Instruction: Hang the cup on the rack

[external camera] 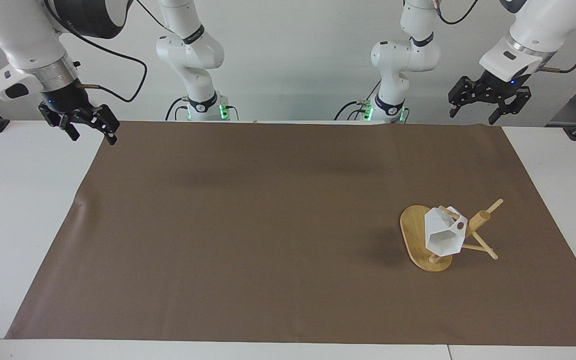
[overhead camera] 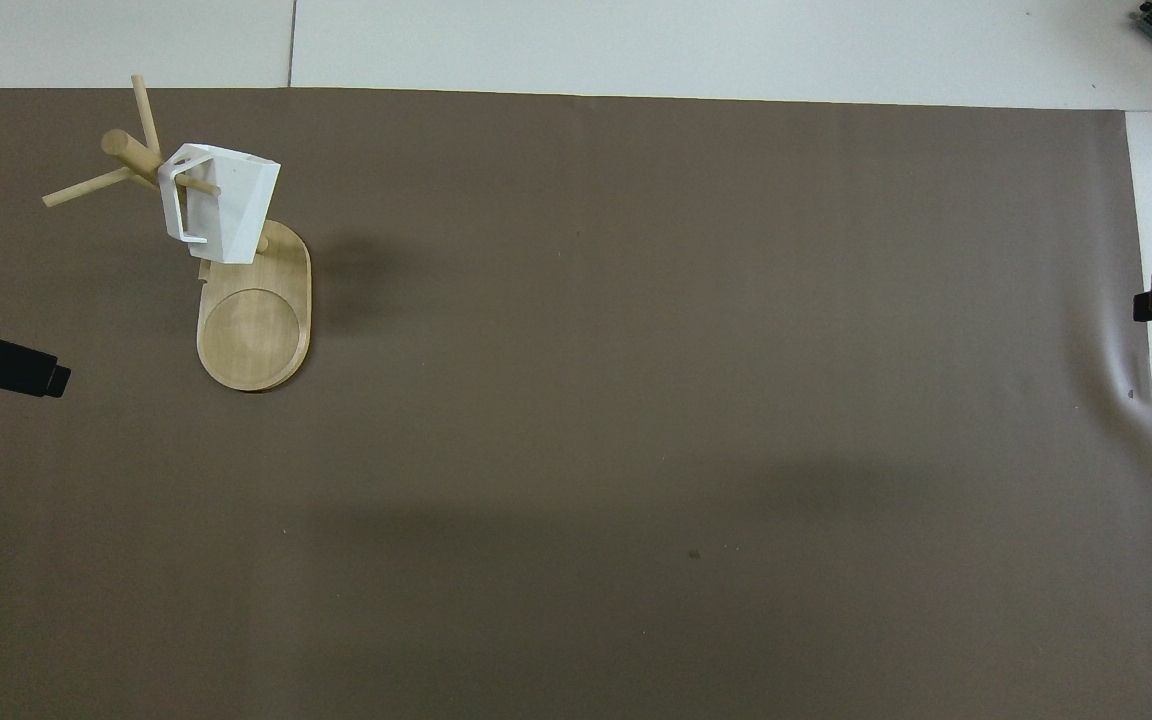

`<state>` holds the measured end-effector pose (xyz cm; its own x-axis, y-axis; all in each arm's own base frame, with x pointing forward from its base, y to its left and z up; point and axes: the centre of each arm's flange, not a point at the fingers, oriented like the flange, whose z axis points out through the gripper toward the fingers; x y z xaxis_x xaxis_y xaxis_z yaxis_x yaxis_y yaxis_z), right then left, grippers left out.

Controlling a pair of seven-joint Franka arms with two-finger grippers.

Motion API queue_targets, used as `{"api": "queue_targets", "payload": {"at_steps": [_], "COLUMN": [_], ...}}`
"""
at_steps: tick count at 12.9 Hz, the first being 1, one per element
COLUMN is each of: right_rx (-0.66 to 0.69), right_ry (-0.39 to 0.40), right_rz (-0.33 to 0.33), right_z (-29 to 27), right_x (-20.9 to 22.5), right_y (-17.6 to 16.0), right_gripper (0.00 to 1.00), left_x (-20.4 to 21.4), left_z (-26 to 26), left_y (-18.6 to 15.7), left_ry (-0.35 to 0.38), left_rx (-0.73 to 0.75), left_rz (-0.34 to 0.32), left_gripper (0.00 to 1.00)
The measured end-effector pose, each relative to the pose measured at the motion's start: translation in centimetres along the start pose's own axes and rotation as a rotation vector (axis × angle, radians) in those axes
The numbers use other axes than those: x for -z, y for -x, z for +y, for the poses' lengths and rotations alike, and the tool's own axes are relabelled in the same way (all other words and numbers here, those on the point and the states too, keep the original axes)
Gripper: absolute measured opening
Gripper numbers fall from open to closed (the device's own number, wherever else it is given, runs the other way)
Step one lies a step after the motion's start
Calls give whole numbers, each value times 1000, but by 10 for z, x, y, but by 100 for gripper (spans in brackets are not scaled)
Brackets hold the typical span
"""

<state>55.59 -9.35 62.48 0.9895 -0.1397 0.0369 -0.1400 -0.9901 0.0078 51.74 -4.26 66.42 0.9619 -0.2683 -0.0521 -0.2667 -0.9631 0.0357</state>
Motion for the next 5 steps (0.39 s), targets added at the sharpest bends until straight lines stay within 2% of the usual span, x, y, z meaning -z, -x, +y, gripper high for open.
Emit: {"api": "queue_targets", "payload": {"at_steps": [5], "right_rx": [0], "right_ry": [0], "right_rz": [0], "right_z": [0], "right_x": [0], "right_y": [0], "right_gripper": [100], "left_x": [4], "left_z": [-3], "left_y": [-1], "left_ry": [-4], "left_rx": [6], "left_rz": [22], "left_gripper": [100]}}
